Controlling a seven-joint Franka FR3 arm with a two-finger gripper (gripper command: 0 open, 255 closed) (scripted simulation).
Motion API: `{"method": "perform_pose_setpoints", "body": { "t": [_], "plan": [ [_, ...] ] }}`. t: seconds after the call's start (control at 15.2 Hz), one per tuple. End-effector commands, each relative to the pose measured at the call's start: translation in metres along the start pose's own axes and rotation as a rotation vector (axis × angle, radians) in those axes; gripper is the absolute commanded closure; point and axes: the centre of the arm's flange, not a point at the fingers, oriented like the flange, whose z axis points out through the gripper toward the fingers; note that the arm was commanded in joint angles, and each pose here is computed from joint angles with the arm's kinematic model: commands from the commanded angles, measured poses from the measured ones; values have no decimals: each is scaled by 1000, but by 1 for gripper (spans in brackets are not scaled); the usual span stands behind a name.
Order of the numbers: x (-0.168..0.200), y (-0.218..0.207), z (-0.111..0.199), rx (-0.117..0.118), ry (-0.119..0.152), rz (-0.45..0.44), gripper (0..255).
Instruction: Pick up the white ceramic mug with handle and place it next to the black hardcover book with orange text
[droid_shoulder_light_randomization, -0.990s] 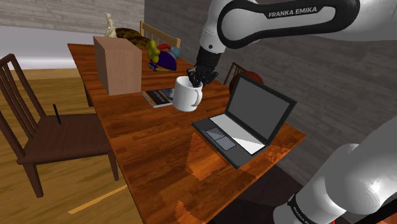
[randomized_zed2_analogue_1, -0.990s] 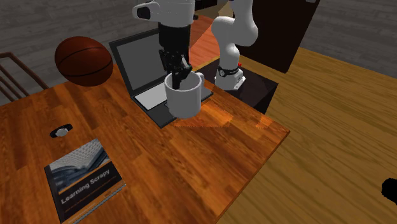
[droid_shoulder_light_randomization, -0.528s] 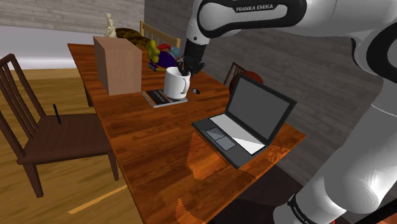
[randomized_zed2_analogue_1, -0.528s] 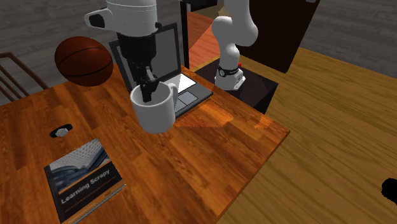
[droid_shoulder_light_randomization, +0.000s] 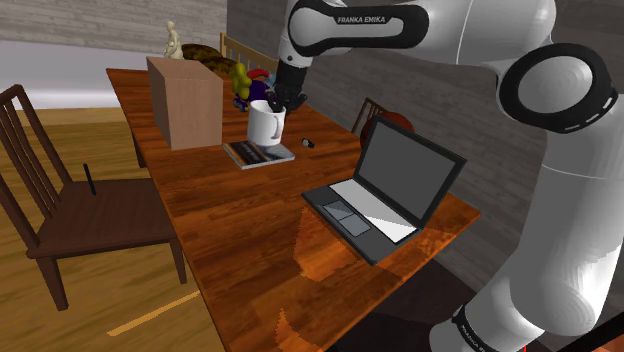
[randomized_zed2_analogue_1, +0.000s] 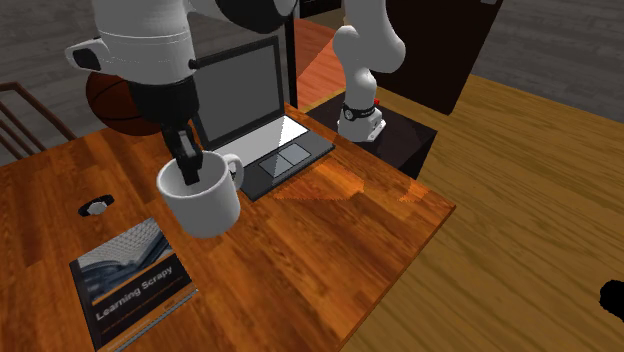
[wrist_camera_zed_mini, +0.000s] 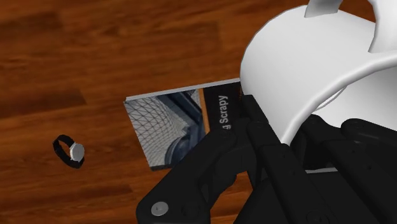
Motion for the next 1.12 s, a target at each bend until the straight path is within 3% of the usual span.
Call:
{"method": "perform_pose_setpoints", "body": {
  "t": [0.0, 1.06],
  "plan": [
    [0, 0, 10, 0, 1, 0, 255],
    [-11, 1, 93, 0, 1, 0, 255]
  ]
}}
